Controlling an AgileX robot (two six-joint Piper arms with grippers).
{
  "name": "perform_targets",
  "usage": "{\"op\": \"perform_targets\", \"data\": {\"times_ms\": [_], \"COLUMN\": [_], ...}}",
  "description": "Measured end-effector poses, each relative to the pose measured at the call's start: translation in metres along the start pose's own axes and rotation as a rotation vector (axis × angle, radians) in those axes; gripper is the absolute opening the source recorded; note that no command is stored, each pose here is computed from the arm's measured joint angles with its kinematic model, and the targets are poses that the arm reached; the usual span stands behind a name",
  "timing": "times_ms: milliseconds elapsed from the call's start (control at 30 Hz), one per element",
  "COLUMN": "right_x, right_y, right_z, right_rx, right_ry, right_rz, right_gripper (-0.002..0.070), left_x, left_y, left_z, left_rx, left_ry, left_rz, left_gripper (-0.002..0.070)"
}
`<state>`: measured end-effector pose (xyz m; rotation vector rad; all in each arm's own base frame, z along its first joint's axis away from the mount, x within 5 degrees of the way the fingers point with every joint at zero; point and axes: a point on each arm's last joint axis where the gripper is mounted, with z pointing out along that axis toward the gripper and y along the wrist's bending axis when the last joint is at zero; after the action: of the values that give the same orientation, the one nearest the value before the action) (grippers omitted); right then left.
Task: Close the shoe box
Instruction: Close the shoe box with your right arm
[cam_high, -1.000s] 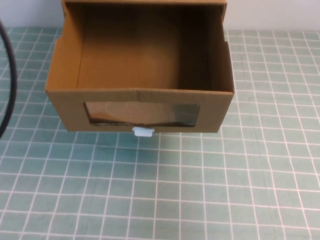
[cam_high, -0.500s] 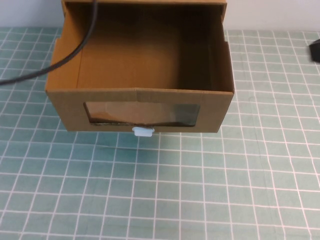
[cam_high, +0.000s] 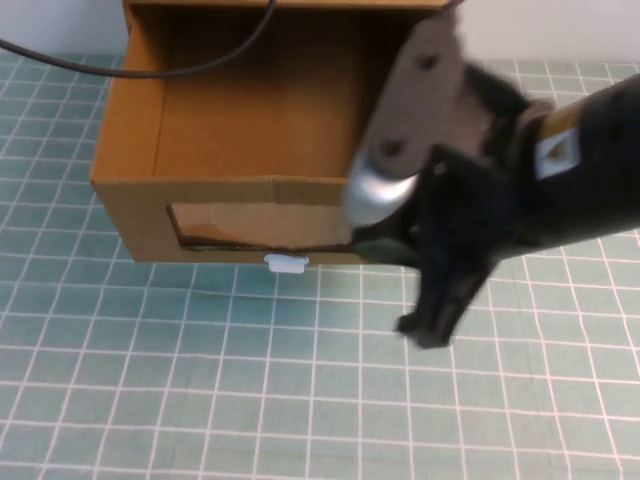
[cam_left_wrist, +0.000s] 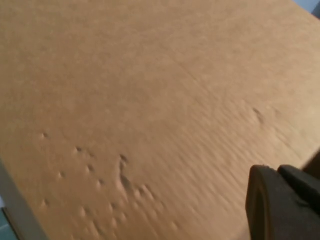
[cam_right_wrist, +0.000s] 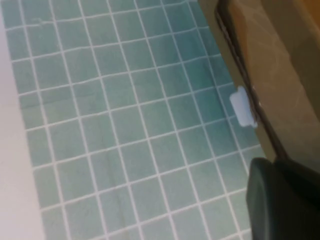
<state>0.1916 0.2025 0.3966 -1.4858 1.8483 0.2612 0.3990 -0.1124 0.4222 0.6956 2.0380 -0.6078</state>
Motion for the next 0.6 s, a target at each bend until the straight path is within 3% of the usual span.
{"op": "perform_targets", "data": {"times_ms": [333,467,600], "right_x": [-0.022,-0.008,-0.004], "right_y": [0.050,0.057,0.051], "right_z": [0.057,0.097,0.128], "right_rx": [0.110,0.116,0.223], "right_ry": [-0.030,0.062,0.104], "right_rz": [-0.194,-0.264,-0.290], "right_gripper": [-0.0014,-0.0014,-0.0014], "left_x": [-0.001,0.004,0.003], "left_y": [0.016,0.018,0.018], "left_z": [0.032,0.038,0.039], "left_rx": [0.068,0.083,0.089], "left_ry": [0.011,0.032,0.026], "left_rz": [-0.031,-0.038,-0.042], "left_gripper": [-0.0005,-0.0005,-0.0005]}}
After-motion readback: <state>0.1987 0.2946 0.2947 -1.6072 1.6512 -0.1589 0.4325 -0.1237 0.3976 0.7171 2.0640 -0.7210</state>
